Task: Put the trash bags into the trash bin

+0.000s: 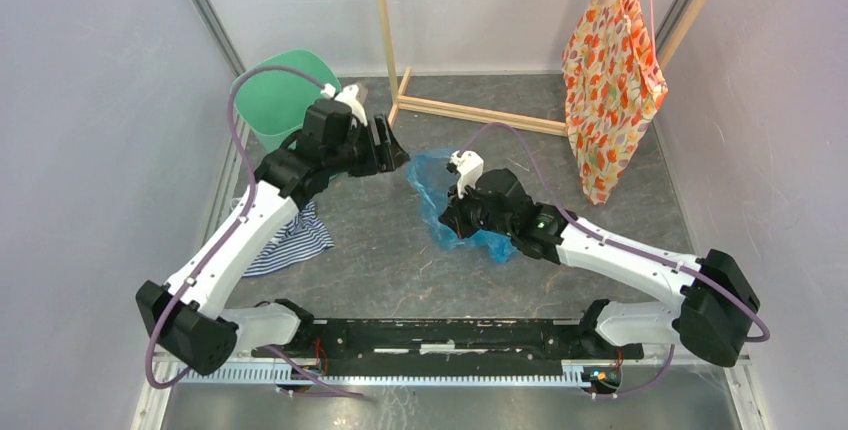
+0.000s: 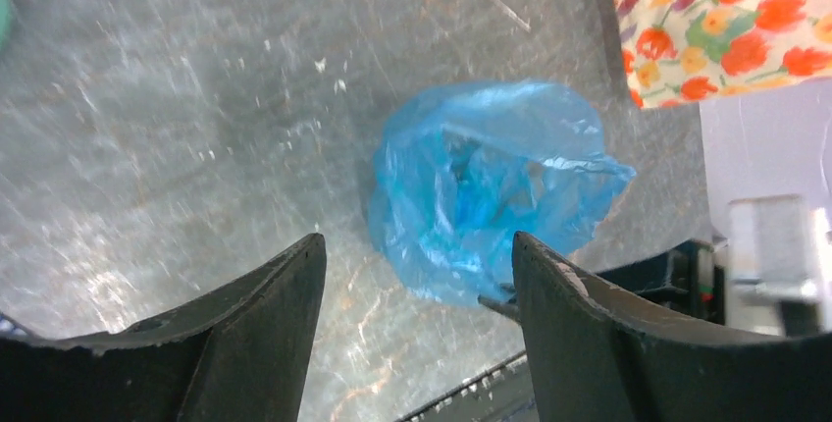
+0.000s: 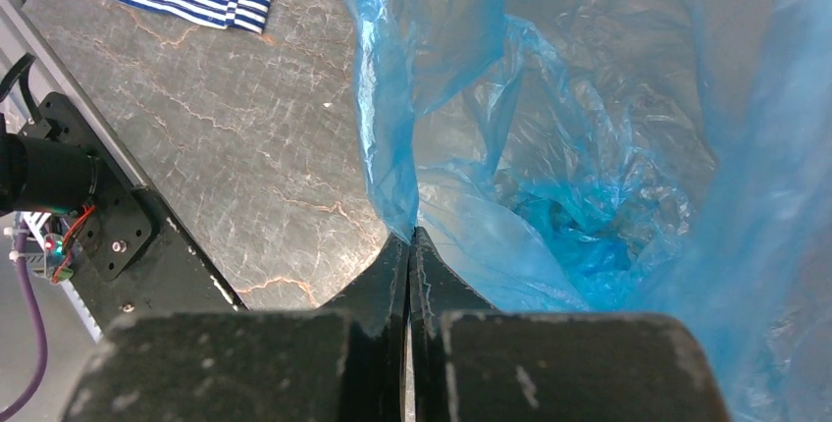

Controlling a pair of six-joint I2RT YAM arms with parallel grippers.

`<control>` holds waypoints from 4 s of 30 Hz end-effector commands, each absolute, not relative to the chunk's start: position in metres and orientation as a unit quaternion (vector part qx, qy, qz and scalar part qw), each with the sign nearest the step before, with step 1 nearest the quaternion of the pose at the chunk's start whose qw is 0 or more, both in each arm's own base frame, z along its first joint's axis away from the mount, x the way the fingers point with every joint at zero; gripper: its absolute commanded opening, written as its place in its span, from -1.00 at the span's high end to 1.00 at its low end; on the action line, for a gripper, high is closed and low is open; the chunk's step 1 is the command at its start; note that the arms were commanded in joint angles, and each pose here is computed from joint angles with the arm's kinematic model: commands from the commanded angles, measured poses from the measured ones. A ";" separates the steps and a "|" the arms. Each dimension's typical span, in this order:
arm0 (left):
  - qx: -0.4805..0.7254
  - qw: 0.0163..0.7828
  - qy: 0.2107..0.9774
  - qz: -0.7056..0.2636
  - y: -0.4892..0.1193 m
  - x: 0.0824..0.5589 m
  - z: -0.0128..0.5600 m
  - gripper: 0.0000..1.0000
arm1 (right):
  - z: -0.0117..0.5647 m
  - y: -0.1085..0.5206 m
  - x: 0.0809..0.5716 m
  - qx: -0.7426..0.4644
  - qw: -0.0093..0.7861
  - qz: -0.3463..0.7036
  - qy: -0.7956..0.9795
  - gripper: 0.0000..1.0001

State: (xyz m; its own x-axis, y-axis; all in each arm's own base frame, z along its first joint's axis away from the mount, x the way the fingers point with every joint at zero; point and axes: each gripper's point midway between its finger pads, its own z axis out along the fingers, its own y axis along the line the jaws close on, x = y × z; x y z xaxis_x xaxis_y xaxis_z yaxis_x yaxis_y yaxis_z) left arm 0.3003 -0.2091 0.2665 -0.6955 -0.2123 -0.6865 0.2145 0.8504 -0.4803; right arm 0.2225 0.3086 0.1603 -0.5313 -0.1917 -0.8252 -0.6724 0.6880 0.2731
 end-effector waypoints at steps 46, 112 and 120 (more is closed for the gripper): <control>-0.019 0.316 0.915 -0.248 -0.231 0.286 0.166 0.96 | 0.190 0.283 0.194 -0.266 0.441 0.228 0.826 -0.13; 0.085 0.415 0.888 -0.179 -0.198 0.315 0.264 0.96 | 0.262 0.179 0.276 -0.147 0.531 0.058 0.833 1.00; 0.133 0.427 0.862 -0.238 -0.225 0.318 0.302 0.96 | 0.258 0.187 0.298 -0.164 0.495 0.064 0.851 1.00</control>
State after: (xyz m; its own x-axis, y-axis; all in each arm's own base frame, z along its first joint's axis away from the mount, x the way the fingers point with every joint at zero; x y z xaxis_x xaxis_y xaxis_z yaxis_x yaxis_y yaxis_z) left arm 0.3088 -0.2098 0.2641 -0.6727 -0.0049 -0.7399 0.3278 0.8945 -0.3039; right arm 0.2796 0.1829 0.2386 -0.4586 -0.1970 -0.8665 -0.3171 0.9472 -0.0475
